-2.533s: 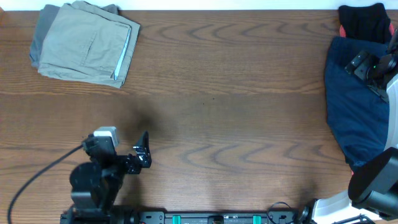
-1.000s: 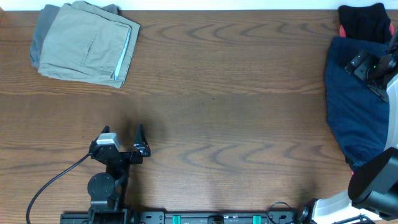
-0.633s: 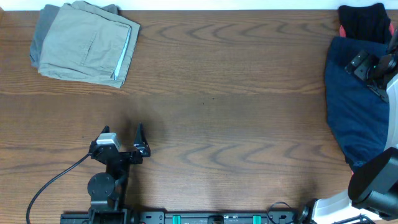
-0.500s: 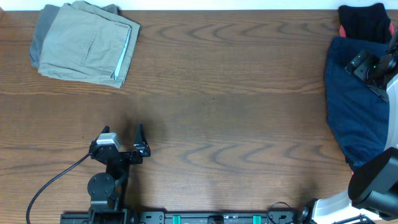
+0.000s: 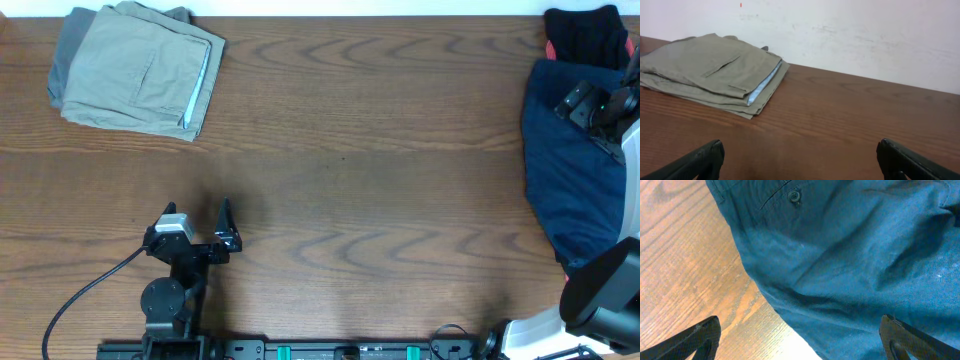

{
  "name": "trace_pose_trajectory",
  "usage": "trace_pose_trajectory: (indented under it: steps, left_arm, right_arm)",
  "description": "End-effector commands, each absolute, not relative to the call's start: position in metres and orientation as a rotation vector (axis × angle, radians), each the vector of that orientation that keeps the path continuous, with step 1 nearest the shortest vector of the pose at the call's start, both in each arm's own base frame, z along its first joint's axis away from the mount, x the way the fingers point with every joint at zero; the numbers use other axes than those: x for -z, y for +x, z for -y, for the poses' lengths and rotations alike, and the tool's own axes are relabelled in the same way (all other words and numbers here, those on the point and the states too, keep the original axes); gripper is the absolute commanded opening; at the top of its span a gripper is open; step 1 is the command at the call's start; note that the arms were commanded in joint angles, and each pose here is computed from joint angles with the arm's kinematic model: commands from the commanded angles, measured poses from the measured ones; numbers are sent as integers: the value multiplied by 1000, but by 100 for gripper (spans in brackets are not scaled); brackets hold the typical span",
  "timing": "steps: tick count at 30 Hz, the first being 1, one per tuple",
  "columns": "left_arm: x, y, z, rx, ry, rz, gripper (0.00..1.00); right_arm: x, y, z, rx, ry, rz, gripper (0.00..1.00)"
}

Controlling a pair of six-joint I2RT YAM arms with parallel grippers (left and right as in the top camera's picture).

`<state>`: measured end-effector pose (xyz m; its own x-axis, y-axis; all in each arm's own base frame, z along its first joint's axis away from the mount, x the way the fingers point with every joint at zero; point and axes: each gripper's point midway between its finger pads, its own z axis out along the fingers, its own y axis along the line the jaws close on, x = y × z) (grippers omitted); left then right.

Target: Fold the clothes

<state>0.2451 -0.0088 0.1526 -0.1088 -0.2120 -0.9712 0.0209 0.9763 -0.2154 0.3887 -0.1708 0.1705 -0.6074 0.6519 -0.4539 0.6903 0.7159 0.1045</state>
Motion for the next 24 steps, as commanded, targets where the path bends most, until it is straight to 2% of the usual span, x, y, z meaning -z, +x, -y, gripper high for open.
trace_pose_trajectory:
  steps: [1, 9, 18, 24]
  left_arm:
    - [-138, 244, 11, 192, -127, -1717, 98]
    - [-138, 244, 11, 192, -127, -1717, 98]
    - [-138, 244, 11, 192, -127, -1718, 98]
    - [-138, 244, 11, 192, -126, -1718, 98]
  right_arm:
    - [-211, 384, 168, 126, 976, -2369, 99]
    - [-296, 364, 137, 86, 845, -2184, 99]
    - [-382, 327, 55, -55, 571, -2011, 99]
    - [-410, 286, 24, -134, 460, -1920, 99]
